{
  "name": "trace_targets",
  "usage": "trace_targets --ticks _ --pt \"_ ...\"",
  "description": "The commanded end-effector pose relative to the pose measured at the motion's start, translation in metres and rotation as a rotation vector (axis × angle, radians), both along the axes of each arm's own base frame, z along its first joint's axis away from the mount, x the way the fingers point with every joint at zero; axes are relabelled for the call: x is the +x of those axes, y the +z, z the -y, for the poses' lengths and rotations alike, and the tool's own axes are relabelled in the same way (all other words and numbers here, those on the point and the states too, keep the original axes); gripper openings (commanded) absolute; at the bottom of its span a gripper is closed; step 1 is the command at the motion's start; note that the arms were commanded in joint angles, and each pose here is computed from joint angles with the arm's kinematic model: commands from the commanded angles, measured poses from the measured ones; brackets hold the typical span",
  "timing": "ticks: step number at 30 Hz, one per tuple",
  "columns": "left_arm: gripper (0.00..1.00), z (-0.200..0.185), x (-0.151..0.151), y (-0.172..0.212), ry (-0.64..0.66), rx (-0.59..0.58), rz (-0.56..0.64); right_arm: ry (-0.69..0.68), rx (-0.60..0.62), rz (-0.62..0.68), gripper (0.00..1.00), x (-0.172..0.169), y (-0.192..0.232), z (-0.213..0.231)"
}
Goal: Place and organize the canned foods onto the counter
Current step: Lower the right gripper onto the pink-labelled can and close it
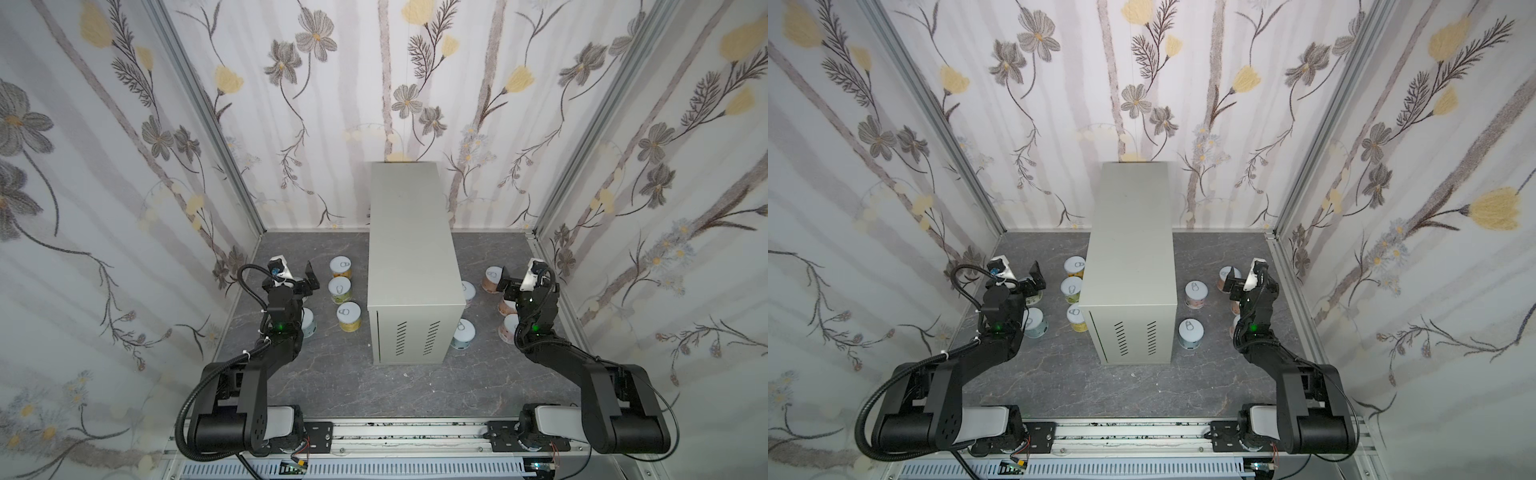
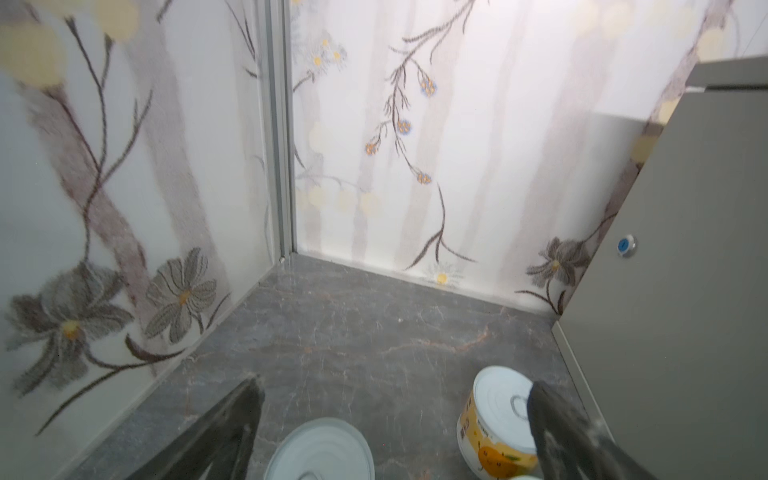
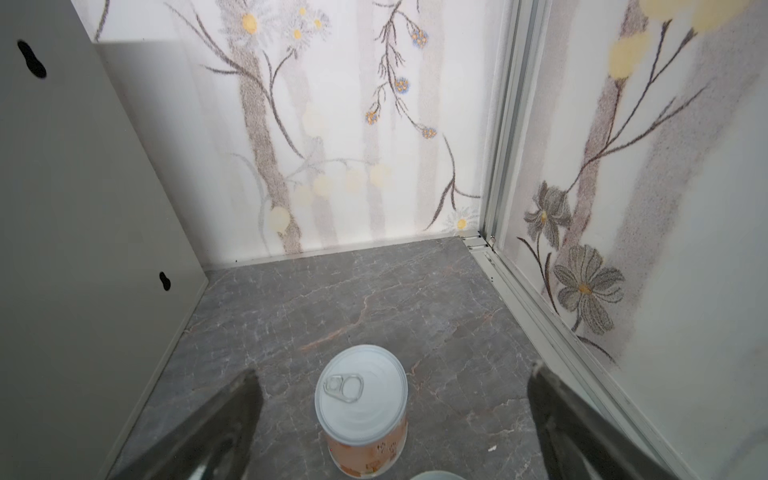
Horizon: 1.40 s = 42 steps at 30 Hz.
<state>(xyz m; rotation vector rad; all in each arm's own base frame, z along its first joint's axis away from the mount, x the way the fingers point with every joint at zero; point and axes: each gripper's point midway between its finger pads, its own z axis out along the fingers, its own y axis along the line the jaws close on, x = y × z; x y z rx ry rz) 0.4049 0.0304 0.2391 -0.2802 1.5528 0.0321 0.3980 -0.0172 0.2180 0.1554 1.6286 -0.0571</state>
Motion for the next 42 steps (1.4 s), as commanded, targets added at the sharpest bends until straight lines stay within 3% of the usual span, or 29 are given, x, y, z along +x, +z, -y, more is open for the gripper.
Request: trace_targets --ticks 1,6,9,14,17,21,29,42 --pt "1.0 -0.013 -0.002 0.032 0.084 -0.032 -0.052 0.029 0.043 -0.117 1.0 -0.01 -0.004 -0.006" --pt "1.0 -0.007 0.0 0.093 0.049 -0.059 -0.034 -0.063 0.212 -0.096 1.0 -0.036 0.021 0.006" --pt "1.0 0.004 0.001 0.115 -0.012 -0.04 -0.082 -0.119 0.336 -0.213 1.0 -0.053 0.003 0.009" --pt "1.0 0.028 -0.003 0.125 -0.146 0.017 -0.196 -0.134 0.418 -0.463 1.0 -0.08 -0.048 -0.001" --pt "1.0 0.034 -0.013 0.123 -0.152 0.058 -0.189 -0.151 0.449 -0.539 1.0 -0.091 -0.071 -0.003" --pt "1.0 0.043 -0.021 0.118 -0.182 0.101 -0.158 -0.195 0.44 -0.587 1.0 -0.098 -0.086 0.003" --pt "1.0 0.062 -0.016 0.099 -0.216 0.191 -0.21 -0.273 0.346 -0.738 1.0 -0.1 -0.118 0.016" --pt "1.0 0.092 -0.014 0.068 -0.286 0.291 -0.27 -0.259 0.309 -0.799 1.0 -0.089 -0.141 0.021"
